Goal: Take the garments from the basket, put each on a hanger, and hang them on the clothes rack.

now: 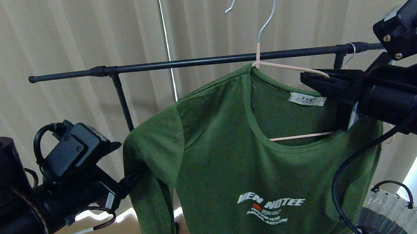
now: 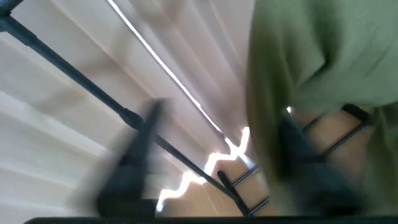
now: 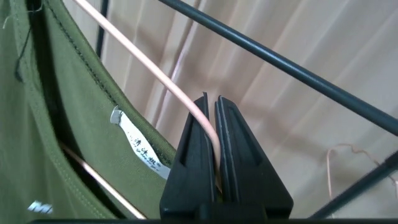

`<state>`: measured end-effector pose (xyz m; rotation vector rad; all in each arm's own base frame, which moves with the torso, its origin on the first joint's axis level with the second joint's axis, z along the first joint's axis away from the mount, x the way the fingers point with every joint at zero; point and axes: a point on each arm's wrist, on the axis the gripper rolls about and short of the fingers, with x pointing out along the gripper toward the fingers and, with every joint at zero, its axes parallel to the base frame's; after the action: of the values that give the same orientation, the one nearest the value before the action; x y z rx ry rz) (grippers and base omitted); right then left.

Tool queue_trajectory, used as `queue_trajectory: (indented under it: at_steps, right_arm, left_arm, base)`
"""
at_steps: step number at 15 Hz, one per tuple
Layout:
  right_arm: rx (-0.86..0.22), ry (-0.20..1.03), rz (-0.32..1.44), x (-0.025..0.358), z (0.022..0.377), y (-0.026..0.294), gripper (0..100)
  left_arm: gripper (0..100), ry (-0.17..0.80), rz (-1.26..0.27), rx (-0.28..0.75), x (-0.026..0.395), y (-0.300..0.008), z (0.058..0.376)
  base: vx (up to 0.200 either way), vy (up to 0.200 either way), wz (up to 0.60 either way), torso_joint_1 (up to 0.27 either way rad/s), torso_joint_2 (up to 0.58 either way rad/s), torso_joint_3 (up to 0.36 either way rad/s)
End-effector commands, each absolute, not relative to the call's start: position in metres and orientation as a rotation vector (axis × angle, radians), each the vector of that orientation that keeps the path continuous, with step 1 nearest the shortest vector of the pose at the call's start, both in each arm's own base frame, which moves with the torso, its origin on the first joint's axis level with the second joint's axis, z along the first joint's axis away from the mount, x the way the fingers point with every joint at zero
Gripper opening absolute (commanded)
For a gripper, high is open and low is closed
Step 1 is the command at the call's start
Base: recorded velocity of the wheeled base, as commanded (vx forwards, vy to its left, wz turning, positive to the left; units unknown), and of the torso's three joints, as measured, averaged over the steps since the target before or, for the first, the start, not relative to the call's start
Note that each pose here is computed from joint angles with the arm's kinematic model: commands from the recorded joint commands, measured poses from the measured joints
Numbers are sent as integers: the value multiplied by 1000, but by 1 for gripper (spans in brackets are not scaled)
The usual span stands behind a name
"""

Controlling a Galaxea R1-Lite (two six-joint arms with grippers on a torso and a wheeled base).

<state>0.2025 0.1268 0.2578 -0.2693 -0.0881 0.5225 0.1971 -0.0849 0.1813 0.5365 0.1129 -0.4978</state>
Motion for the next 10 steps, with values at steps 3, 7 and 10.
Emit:
queue_trajectory:
  at_steps: [3, 7, 10]
  right_arm:
    - [-270, -88, 519, 202, 258, 126, 0]
    - [-271, -87, 455, 208, 260, 115, 0]
    - [-272, -83, 417, 212, 260, 106, 0]
  left_arm:
    - [0, 133, -455, 540, 196, -75, 178]
    - [0, 168, -338, 543, 191, -47, 174]
    - [0, 157, -295, 536, 188, -38, 178]
  base:
    - [0, 0, 0, 0, 0, 0]
    - [0, 0, 0, 0, 0, 0]
    - [0, 0, 0, 0, 0, 0]
